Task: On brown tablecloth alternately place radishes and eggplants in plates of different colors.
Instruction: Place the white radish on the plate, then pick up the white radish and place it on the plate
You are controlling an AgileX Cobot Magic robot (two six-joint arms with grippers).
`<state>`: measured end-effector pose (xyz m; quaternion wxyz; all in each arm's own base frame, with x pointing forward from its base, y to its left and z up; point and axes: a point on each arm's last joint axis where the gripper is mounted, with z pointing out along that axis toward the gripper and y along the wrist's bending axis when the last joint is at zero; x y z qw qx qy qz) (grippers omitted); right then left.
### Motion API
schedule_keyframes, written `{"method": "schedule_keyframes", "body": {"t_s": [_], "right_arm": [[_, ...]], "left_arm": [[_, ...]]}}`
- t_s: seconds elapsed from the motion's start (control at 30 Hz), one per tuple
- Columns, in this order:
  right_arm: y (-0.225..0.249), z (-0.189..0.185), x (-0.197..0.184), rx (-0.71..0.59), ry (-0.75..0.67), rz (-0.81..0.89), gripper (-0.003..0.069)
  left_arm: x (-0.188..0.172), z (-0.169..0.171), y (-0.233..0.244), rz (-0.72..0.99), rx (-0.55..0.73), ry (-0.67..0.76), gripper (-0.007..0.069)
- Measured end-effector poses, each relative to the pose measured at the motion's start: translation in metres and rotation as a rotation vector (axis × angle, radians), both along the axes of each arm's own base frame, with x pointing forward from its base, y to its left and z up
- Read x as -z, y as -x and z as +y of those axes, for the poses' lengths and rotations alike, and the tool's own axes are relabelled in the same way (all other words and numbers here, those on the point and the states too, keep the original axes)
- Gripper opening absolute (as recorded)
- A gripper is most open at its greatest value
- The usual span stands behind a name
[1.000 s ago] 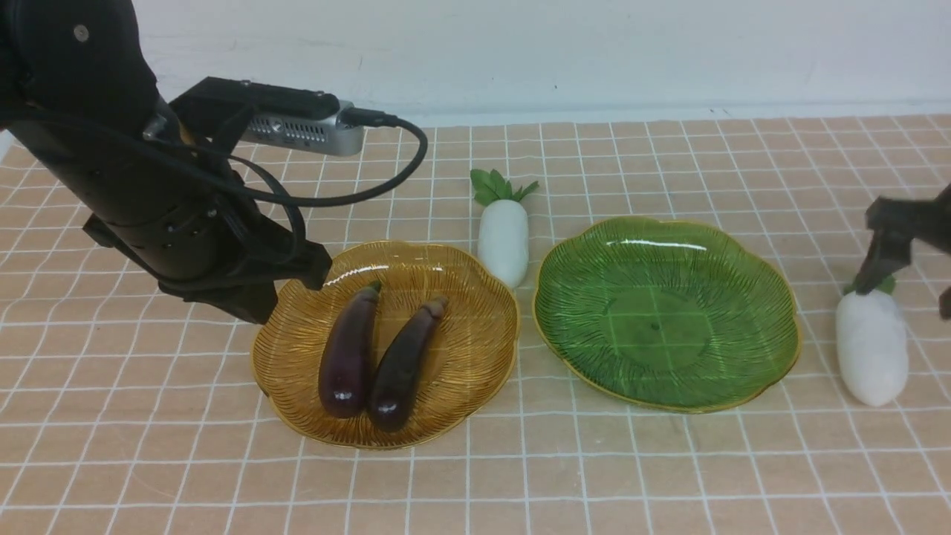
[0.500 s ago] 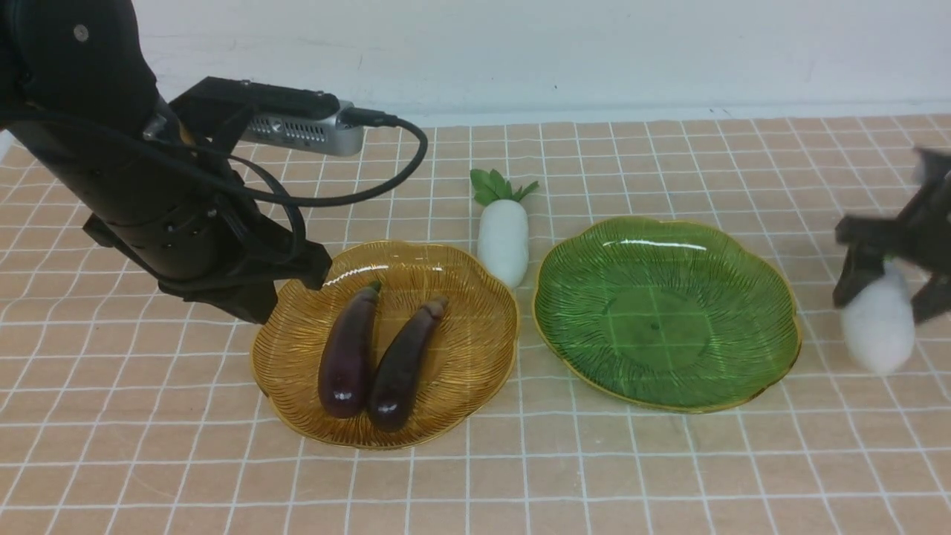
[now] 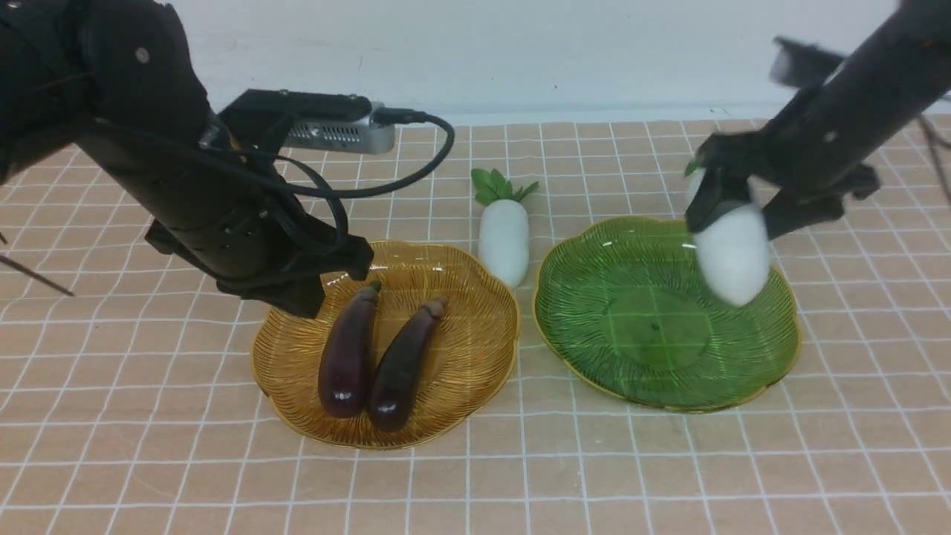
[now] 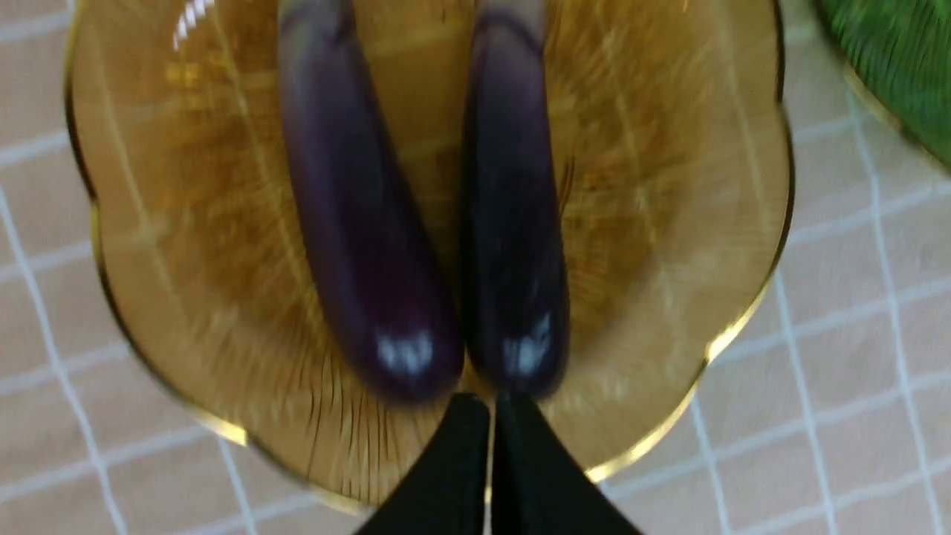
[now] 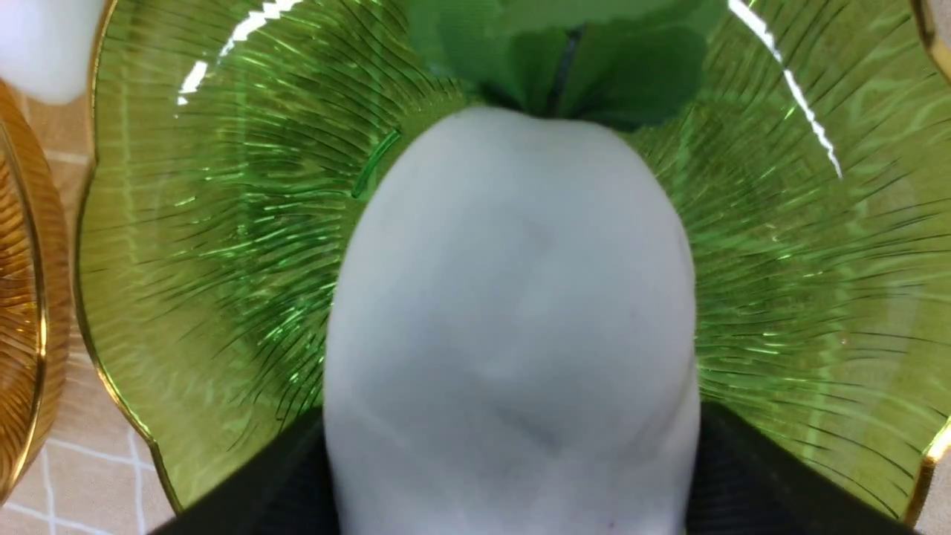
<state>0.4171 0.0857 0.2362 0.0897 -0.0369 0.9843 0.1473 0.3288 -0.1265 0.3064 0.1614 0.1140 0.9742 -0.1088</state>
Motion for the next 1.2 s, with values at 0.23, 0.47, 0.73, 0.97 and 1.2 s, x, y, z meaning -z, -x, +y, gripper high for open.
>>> {"method": "schedule_keyframes", "body": {"t_s": [0.23, 0.47, 0.73, 0.97, 1.2], "right_arm": [[0.0, -0.001, -0.001, -0.025, 0.016, -0.011, 0.0613], [0.01, -0.004, -0.032, -0.041, 0.021, -0.089, 0.0584], [0.067, -0.012, -0.14, -0.049, -0.007, -0.35, 0.0549], [0.102, -0.018, -0.182, -0.059, -0.002, -0.47, 0.0547], [0.104, -0.018, -0.183, -0.062, 0.002, -0.472, 0.0547]], "left_arm": [[0.008, -0.046, -0.056, -0.059, 0.054, 0.007, 0.0005], [0.026, -0.077, -0.109, -0.129, 0.061, 0.019, 0.0201], [0.069, -0.102, -0.167, -0.265, 0.048, 0.07, 0.0571], [0.123, -0.114, -0.175, -0.205, 0.104, 0.012, 0.0594], [0.153, -0.119, -0.174, -0.128, 0.115, 0.006, 0.0457]]}}
